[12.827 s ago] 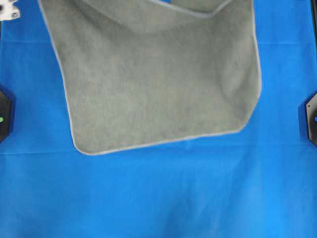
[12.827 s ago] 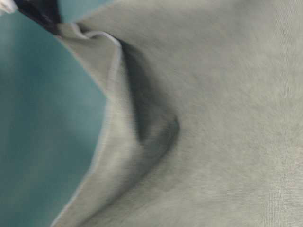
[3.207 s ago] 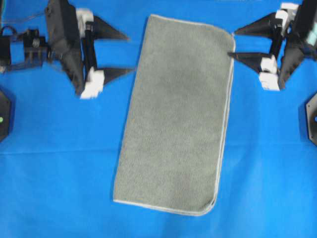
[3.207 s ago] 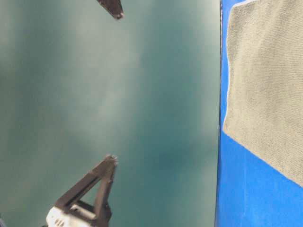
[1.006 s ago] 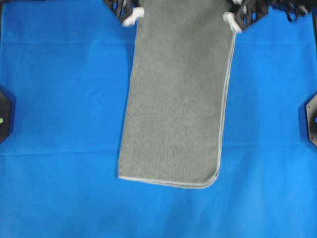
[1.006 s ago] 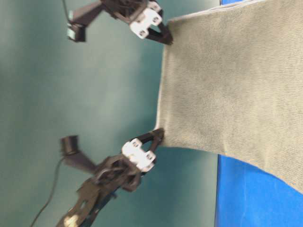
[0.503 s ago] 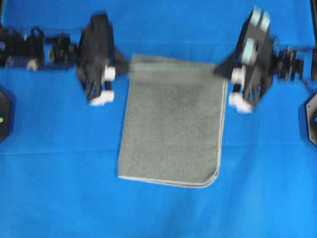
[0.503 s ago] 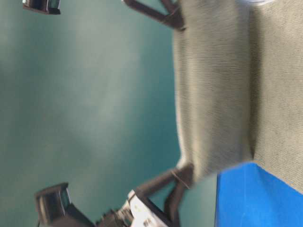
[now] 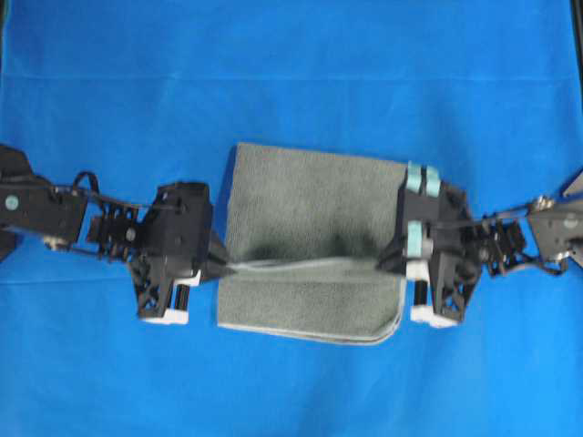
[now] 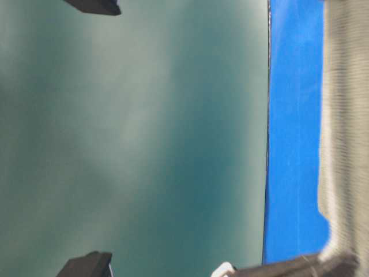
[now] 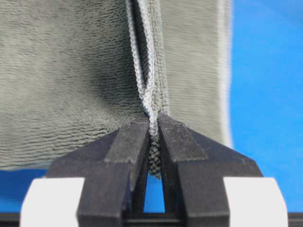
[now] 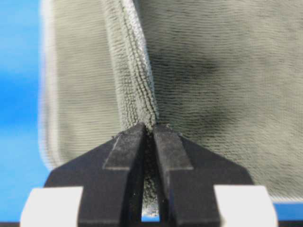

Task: Fold a large towel.
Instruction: 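Fold the top edge down over the bottom half with both grippers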

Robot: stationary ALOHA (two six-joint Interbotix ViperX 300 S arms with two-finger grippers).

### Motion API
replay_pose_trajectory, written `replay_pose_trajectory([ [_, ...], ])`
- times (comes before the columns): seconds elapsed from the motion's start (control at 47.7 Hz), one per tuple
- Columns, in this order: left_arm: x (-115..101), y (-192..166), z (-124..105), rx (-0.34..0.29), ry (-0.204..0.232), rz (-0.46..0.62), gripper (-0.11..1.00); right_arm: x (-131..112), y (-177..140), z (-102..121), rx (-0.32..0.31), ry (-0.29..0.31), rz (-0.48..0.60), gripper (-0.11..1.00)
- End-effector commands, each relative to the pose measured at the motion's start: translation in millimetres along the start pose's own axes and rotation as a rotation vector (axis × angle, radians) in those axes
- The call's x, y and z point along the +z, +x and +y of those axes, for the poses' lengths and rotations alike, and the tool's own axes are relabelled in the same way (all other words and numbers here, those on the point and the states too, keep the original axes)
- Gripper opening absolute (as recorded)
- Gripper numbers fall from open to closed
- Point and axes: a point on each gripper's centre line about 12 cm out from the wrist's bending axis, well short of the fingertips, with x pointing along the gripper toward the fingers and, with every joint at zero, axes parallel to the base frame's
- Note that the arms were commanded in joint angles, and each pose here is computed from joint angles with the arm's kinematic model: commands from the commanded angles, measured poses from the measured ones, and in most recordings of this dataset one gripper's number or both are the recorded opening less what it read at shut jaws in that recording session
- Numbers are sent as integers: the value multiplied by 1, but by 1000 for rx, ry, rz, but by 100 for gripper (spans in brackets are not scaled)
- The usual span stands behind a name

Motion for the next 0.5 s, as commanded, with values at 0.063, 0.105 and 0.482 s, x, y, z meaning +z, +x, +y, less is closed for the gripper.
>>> replay_pose_trajectory([
  [0.063, -2, 2, -22, -46, 19, -7, 3, 2, 9, 15, 53, -5, -25, 5],
  [0.105, -3, 4, -24, -50, 21, -5, 3, 0, 14, 15, 51, 0, -16, 5],
  [0.482, -11, 20, -24, -48, 27, 1, 4, -3, 25, 17, 44, 28, 8, 6],
])
